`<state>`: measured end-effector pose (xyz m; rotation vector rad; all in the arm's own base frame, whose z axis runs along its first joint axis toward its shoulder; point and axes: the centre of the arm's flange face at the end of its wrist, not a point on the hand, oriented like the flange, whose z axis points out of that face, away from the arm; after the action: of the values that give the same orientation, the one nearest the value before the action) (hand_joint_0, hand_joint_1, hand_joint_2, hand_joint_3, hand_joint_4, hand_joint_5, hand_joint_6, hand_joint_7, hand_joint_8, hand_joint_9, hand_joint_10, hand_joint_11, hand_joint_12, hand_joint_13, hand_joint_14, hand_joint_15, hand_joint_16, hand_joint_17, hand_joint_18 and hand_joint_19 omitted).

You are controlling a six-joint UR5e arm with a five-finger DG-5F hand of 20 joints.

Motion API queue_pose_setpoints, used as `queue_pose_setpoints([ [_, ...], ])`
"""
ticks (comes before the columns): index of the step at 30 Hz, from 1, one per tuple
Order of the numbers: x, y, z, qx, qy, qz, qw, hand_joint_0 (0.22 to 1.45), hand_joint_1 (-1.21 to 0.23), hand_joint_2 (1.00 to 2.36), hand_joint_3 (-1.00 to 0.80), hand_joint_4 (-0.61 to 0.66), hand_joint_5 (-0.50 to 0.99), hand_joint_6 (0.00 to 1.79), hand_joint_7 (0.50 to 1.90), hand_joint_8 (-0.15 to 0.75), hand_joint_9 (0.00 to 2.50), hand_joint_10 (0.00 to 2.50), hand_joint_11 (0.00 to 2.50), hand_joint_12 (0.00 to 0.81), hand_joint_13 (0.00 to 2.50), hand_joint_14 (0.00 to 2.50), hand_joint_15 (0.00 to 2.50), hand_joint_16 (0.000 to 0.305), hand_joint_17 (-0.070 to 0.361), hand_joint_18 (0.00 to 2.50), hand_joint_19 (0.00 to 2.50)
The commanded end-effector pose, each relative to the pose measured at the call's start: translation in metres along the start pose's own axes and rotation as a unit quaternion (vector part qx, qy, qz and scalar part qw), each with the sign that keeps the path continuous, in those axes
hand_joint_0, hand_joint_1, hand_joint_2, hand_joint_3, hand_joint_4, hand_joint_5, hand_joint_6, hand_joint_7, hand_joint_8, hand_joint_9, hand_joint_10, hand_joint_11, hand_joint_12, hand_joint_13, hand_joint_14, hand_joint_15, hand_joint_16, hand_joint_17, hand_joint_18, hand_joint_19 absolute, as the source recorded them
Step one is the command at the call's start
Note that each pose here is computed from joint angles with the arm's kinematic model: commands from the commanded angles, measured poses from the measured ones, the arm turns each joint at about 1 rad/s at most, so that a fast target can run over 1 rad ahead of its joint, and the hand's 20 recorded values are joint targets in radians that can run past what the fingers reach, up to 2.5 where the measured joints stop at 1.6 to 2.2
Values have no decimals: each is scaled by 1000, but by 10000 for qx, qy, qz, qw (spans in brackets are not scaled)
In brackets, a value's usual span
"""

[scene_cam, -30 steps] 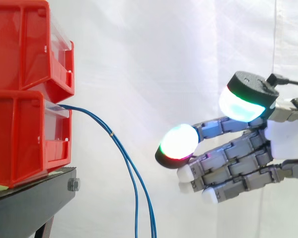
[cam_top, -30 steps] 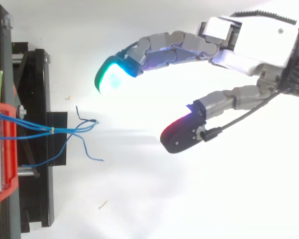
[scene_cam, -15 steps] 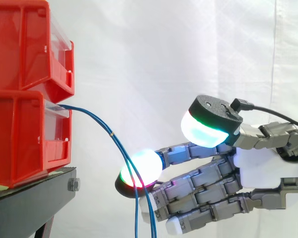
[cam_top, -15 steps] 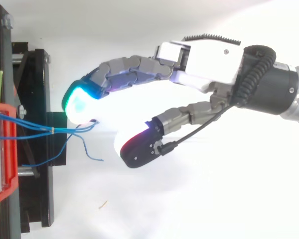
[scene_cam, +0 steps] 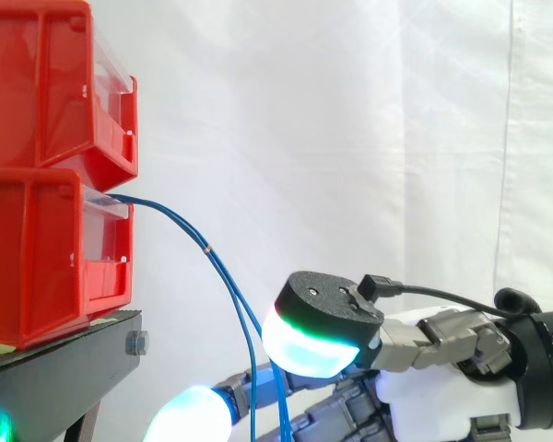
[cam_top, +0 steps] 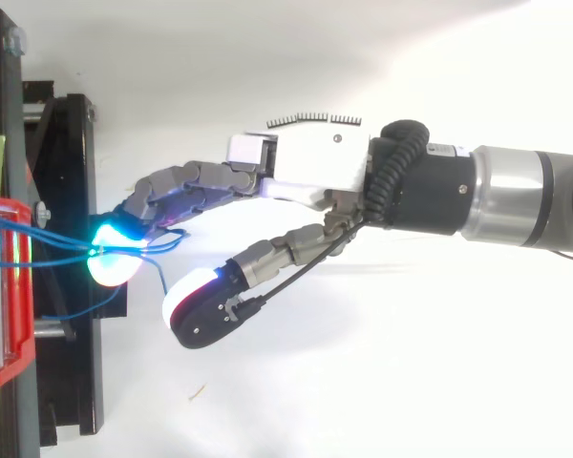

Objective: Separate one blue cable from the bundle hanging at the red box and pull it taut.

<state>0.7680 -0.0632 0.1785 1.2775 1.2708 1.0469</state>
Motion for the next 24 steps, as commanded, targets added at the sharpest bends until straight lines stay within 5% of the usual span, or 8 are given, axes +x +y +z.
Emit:
queue_pose_setpoints([
  [1,0,6,6,-220,-19,71,9997,467,-659,1000,-500,144,-225,502,757,238,489,10,298,261,261,4,120,35,79,211,217],
  [24,-8,16,13,-639,272,561,9960,536,-556,1000,-500,153,-213,503,776,243,593,15,417,254,363,7,194,32,71,294,289],
])
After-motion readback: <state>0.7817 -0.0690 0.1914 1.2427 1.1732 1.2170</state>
